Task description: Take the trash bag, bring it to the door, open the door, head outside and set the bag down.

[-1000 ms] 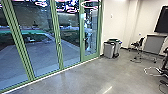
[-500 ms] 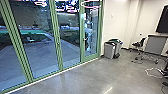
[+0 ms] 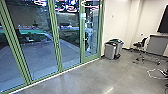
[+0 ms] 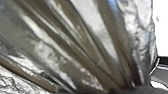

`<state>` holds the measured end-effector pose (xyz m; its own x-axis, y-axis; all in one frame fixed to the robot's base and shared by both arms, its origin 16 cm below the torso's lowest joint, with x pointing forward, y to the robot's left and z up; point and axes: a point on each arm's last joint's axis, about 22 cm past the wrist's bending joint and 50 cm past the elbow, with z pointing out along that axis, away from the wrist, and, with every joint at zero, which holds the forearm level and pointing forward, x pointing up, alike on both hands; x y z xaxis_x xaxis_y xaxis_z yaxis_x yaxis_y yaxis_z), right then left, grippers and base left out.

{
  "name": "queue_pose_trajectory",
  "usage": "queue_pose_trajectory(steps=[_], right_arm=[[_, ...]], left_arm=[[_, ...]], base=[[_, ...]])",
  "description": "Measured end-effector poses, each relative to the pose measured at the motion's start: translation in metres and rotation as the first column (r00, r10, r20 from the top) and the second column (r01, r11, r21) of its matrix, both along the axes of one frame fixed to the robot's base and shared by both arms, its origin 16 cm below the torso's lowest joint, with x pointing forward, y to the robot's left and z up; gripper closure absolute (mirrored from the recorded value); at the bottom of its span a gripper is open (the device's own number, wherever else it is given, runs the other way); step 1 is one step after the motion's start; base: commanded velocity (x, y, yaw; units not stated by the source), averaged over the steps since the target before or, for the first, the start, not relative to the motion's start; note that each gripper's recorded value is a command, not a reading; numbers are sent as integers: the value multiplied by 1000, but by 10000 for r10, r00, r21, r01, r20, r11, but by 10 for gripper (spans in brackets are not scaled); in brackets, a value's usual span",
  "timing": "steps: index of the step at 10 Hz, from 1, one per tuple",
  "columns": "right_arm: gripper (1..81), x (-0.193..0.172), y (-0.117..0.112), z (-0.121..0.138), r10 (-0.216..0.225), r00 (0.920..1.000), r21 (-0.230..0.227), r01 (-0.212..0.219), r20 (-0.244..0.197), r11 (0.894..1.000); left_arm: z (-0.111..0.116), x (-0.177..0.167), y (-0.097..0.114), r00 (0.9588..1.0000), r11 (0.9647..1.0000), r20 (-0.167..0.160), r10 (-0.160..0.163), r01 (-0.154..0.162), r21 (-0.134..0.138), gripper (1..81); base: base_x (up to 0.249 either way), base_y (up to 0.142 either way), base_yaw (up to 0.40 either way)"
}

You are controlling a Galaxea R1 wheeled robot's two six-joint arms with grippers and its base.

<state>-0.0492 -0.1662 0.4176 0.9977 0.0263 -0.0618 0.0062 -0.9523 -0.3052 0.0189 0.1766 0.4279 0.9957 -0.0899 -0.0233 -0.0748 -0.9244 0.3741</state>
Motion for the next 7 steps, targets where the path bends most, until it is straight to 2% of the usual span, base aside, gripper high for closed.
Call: queue_pose_trajectory(steps=[7], right_arm=[[10,1,0,0,-21,10000,-4,21,63,10000]], left_arm=[[0,0,0,10000,10000,3,1,-1,2,811]], base=[[167,0,0]])
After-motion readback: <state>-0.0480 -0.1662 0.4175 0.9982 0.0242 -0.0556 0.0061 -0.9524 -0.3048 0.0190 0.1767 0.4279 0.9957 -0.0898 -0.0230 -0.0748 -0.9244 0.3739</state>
